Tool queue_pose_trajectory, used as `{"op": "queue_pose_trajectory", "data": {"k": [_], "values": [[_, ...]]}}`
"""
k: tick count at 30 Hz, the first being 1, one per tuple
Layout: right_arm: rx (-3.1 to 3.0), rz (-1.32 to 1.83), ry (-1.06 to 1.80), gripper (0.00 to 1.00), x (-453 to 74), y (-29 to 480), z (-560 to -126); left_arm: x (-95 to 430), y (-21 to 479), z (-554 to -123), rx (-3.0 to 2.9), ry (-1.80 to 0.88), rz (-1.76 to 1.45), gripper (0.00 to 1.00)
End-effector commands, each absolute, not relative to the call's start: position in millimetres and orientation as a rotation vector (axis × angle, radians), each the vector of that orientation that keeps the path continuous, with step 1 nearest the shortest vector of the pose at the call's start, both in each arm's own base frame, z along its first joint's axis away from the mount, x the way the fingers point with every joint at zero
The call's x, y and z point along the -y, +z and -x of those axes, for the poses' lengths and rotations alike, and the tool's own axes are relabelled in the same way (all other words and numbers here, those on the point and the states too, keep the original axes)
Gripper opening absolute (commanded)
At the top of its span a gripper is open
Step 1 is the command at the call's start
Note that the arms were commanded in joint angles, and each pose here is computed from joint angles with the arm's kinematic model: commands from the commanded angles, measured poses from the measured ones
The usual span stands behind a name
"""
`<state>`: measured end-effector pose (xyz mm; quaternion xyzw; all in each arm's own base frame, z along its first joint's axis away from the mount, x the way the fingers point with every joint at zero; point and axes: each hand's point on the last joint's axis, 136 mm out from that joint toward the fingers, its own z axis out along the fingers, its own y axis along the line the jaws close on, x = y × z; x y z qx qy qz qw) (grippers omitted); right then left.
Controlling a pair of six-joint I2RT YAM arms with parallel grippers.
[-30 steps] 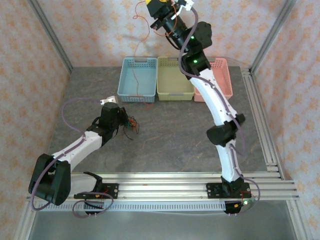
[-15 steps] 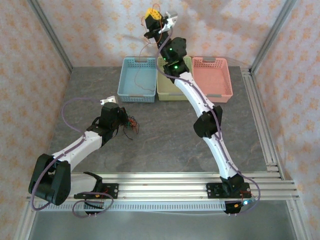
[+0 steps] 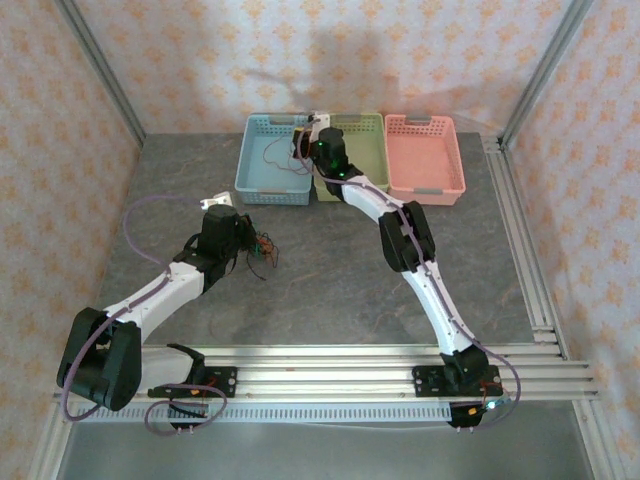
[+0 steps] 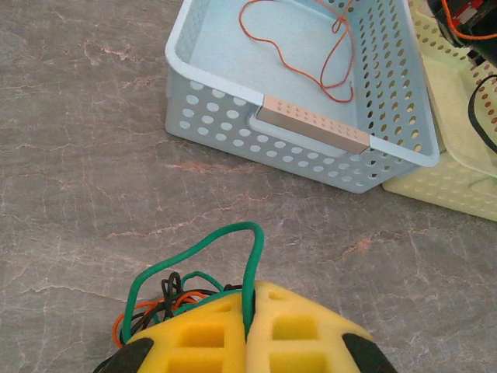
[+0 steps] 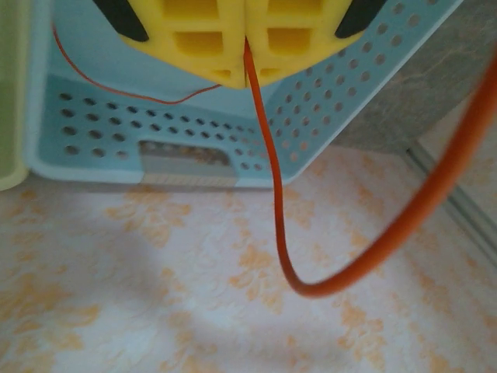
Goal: Untangle the cables
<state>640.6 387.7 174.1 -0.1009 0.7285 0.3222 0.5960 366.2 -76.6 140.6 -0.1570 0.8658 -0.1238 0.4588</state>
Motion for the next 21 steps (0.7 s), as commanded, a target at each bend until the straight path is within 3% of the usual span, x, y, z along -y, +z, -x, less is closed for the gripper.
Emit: {"op": "queue_pose_trajectory", "data": {"k": [1,3,5,7,10,16,21], "values": [[-1.581,0.306,0.829,0.01,-400.3,260.8,-611.4,74.4,153.3,-367.6,-2.073,-0.305,0.406,0.0],[-1.608,0.324,0.818,0.11,-402.2,261.3,-606.2,74.4,154.1,-367.6,-2.07,-0.306,0.406,0.0],[-1.649,0.331,0.806,0.33,-402.9,258.9,-603.8,74.7,154.4,-367.7,-2.07,-0.308,0.405,0.0],[-1.678,0.368,0.77,0.49,-403.4,257.0,-599.6,74.7,154.3,-367.8,-2.069,-0.309,0.405,0.0],[-1.747,0.395,0.641,0.6,-394.4,260.7,-592.5,75.8,154.7,-367.5,-2.068,-0.315,0.398,0.0],[-1.694,0.456,0.605,0.71,-369.3,307.5,-550.1,84.6,162.7,-365.9,-2.037,-0.374,0.348,0.0],[-1.777,0.502,0.584,0.77,-350.5,297.3,-531.8,90.9,166.7,-364.4,-2.022,-0.406,0.316,0.0]]}}
